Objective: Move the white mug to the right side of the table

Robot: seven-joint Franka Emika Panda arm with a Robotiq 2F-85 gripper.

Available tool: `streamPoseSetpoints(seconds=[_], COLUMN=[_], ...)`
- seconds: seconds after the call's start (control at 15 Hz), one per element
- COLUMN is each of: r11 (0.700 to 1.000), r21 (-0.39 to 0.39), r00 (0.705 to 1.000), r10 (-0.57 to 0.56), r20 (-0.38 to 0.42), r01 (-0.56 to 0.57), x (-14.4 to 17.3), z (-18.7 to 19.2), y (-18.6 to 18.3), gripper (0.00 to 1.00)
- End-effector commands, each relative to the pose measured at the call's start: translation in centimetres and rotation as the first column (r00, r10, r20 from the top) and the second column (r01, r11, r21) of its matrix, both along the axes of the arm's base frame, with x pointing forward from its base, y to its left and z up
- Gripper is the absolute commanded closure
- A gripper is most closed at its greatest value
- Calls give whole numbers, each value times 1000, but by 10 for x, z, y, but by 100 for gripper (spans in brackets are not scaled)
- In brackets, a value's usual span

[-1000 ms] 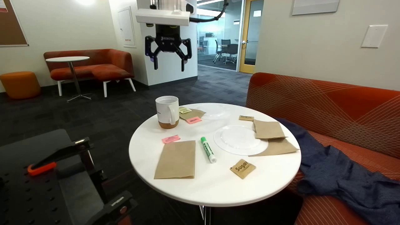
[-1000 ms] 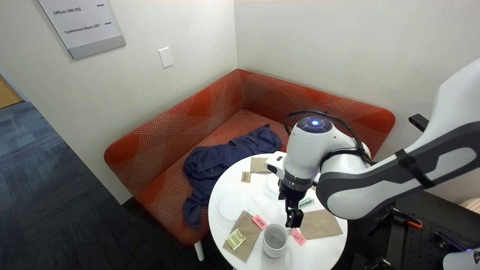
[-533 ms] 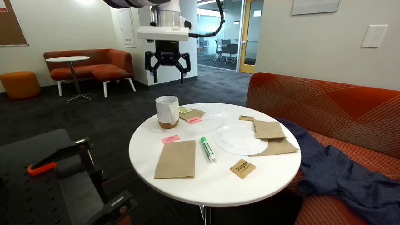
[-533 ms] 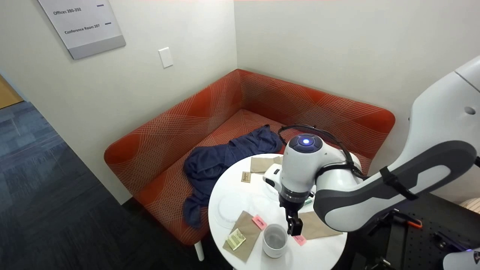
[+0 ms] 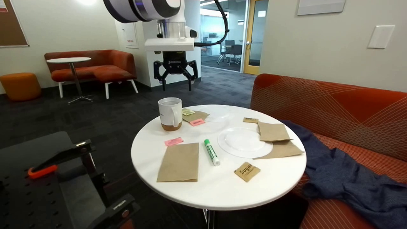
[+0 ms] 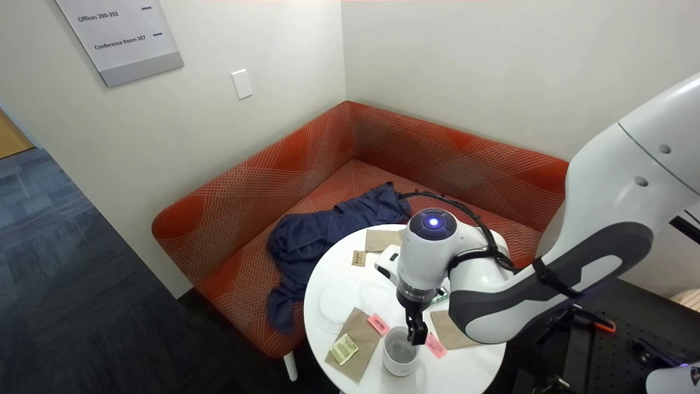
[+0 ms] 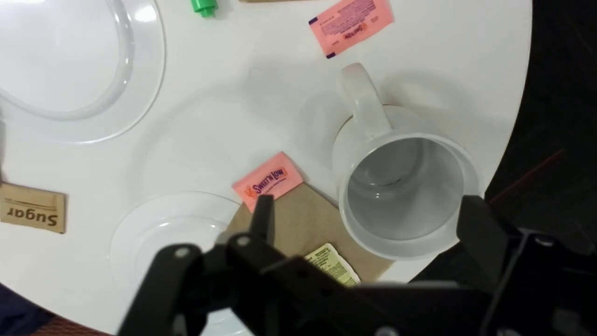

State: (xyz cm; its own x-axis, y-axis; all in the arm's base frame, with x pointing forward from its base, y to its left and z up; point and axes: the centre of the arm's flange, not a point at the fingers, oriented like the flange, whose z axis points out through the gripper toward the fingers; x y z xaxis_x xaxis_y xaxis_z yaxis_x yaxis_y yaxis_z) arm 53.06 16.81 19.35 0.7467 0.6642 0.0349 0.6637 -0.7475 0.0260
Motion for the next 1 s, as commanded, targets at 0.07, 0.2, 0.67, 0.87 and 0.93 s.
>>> streamPoseSetpoints(seconds=[0.07,0.2,0.67,0.87,0.93], r11=[1000,1000,1000,1000,1000], r21=[-9,-8,-9,-11,-12], r00=[1000,1000,999,999,999], r10=[-15,-14,-12,-11,-11], r20=[13,7,-30,-45,-49], r01=[15,15,12,10,10], x=[17,22,32,34,34], z=[-18,-26,-56,-67,-70], y=[7,8,12,13,14], gripper=[0,0,0,0,0])
